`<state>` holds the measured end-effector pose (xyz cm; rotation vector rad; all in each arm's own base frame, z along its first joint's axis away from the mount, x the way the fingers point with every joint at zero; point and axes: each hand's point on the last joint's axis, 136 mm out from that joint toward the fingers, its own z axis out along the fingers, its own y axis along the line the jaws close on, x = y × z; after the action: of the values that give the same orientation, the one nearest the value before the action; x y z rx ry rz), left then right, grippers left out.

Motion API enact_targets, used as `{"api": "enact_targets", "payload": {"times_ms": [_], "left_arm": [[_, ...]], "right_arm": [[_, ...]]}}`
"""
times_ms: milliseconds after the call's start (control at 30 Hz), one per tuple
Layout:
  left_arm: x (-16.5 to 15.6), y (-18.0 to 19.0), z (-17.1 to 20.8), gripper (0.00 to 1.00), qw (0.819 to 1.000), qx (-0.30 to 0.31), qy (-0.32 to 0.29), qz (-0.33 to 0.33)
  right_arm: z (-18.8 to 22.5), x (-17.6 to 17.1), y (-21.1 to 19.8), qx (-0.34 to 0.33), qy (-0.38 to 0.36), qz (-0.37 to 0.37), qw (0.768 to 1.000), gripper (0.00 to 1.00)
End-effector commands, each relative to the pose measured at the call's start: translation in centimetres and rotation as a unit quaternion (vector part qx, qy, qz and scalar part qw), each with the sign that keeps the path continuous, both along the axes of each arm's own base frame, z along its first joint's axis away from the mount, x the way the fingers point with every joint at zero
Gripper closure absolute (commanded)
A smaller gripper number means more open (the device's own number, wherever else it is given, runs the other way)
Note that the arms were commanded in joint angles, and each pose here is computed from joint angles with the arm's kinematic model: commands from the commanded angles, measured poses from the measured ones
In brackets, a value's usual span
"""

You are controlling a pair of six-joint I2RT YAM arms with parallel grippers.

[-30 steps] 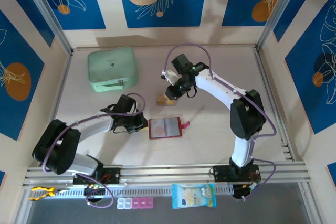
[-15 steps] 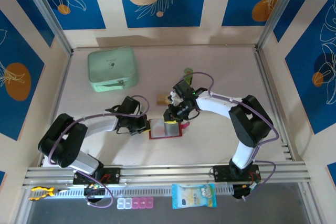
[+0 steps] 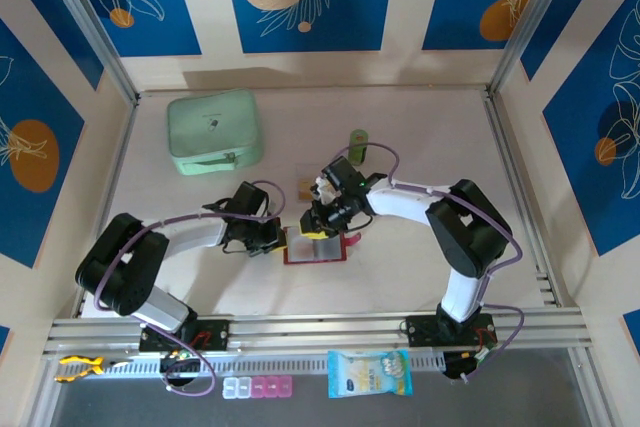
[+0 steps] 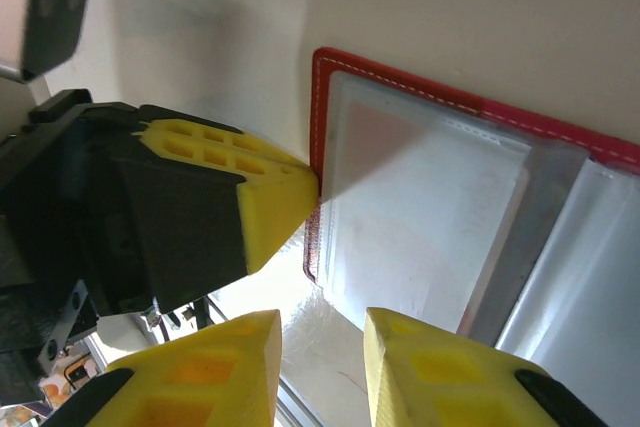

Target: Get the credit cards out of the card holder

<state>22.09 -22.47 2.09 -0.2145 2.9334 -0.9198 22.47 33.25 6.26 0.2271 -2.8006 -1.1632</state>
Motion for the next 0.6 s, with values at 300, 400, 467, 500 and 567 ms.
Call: {"api": "enact_targets", "payload": {"times_ms": [300,400,467,500,567], "left_arm": [[-0.3,0.4,-0.4,0.98,1.000,0.022,0.006,-0.008],[-0.4,0.3,-0.5,0.98,1.000,0.021,0.009,-0.010],[-0.5,0.4,-0.6,0.98,1.000,0.023,0.009,-0.010],[-0.6,0.5,-0.7,0.98,1.000,0.025,0.010,-0.009],[-0.6,0.6,-0.9,0.98,1.000,0.025,0.011,-0.008]], "right_arm": [[-1.8,-1.8,0.8,-0.004,0.038,0.015,0.999,0.69],[-2.3,-1.8,0.5,-0.013,0.040,0.013,0.999,0.69],[-2.7,-1.9,0.2,-0.023,0.040,0.011,0.999,0.69],[-2.9,-1.9,0.1,-0.028,0.040,0.011,0.999,0.69],[-3.2,-2.0,-0.1,-0.033,0.041,0.010,0.999,0.69]]}}
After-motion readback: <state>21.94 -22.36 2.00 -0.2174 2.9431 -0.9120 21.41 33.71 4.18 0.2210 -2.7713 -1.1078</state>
